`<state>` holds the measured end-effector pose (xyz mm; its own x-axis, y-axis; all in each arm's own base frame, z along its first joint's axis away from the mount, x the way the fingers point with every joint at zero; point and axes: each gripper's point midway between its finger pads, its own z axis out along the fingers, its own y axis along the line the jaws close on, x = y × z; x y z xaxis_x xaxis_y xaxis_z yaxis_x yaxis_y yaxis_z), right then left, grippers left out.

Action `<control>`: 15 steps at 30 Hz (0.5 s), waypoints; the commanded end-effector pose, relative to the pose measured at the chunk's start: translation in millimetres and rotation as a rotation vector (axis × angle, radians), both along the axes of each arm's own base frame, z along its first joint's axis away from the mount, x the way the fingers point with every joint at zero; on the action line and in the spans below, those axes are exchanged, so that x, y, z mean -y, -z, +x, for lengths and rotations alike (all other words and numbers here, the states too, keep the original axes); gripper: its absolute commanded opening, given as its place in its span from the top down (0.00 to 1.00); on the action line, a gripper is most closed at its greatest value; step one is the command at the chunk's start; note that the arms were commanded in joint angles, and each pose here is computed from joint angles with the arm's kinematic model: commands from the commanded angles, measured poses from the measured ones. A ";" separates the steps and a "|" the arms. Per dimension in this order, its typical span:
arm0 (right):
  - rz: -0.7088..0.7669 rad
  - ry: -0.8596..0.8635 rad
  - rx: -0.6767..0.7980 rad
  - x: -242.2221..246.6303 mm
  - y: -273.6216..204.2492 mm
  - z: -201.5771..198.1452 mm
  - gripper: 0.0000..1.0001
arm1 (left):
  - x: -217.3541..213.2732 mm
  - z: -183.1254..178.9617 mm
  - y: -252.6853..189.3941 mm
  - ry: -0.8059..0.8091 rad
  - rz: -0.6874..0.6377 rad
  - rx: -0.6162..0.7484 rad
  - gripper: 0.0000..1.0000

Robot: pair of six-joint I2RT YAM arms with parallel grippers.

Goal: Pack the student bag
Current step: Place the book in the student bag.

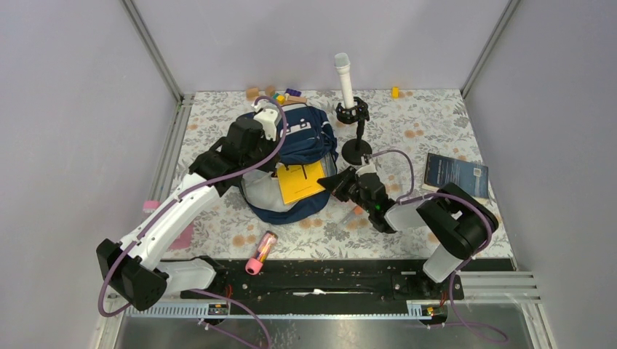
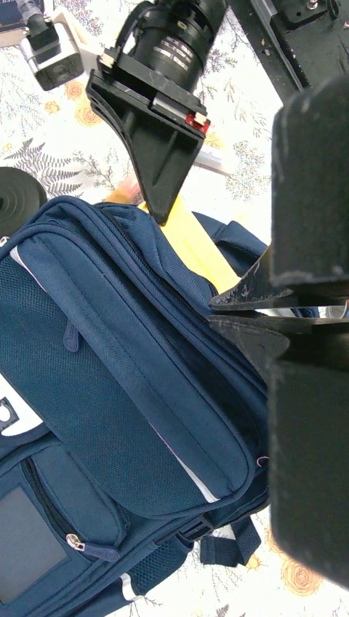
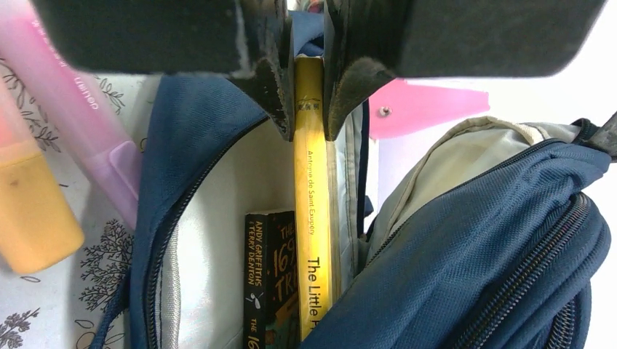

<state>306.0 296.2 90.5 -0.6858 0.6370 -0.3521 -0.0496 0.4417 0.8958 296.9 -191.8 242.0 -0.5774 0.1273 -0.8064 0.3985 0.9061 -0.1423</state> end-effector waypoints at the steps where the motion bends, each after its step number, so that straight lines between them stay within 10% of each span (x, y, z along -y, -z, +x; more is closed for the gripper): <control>1: -0.043 0.257 0.062 17.2 -5.8 27.0 1.00 | 5.0 12.5 -27.1 0.003 -0.058 0.106 1.00; 15: 0.008 0.463 0.113 3.0 -9.9 44.5 1.00 | 30.4 -2.5 -31.4 0.200 -0.108 0.125 1.00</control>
